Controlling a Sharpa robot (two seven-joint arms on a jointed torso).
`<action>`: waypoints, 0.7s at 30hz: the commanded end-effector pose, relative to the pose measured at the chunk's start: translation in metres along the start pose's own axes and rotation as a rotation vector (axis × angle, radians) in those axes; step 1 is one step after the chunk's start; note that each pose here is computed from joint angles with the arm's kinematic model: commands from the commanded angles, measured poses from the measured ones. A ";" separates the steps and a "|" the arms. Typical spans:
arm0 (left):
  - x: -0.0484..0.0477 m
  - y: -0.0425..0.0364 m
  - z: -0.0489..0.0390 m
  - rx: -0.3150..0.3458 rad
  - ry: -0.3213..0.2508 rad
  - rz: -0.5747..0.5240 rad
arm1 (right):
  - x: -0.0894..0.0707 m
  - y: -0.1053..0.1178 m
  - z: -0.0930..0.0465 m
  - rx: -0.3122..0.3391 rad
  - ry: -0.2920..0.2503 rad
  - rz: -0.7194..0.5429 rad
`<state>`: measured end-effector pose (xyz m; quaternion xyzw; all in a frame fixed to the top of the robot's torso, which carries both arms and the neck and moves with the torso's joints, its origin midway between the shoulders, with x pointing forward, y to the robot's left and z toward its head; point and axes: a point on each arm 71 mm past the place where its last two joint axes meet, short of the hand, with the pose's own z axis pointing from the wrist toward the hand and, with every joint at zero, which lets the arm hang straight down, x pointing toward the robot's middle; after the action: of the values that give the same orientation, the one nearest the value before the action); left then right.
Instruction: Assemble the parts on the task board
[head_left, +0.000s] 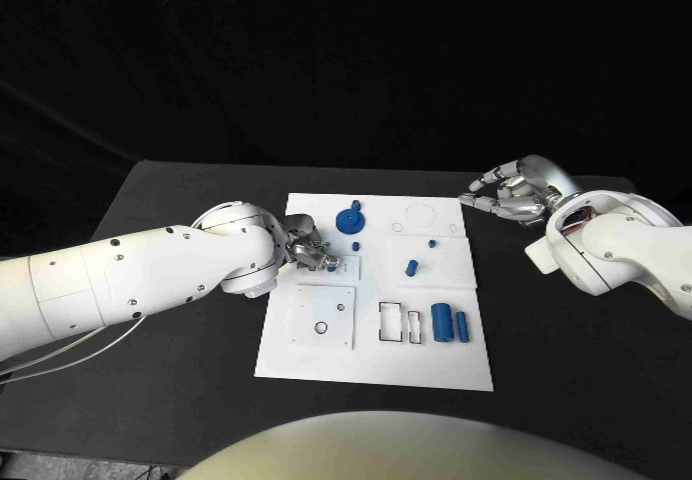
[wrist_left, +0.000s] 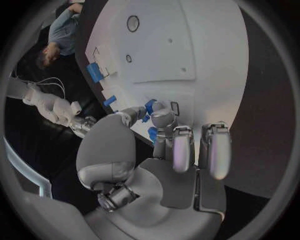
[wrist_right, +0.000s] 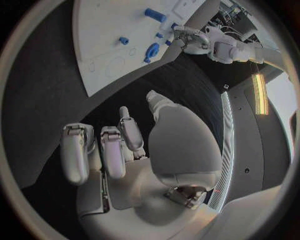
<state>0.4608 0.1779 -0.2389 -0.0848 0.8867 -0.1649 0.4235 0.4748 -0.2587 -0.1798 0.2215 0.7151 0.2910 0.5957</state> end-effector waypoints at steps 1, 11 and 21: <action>0.0008 -0.0012 -0.0018 -0.003 0.022 -0.005 | 0.000 0.000 0.000 -0.007 0.000 -0.003; -0.0049 -0.0036 -0.0058 0.006 0.014 -0.028 | 0.000 0.000 0.000 -0.005 -0.004 -0.003; -0.0281 -0.0083 -0.0146 0.029 0.010 -0.095 | 0.000 -0.001 0.001 -0.003 -0.008 -0.001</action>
<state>0.4669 0.1824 -0.2098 -0.1094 0.8764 -0.1852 0.4310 0.4761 -0.2598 -0.1803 0.2237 0.7134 0.2890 0.5979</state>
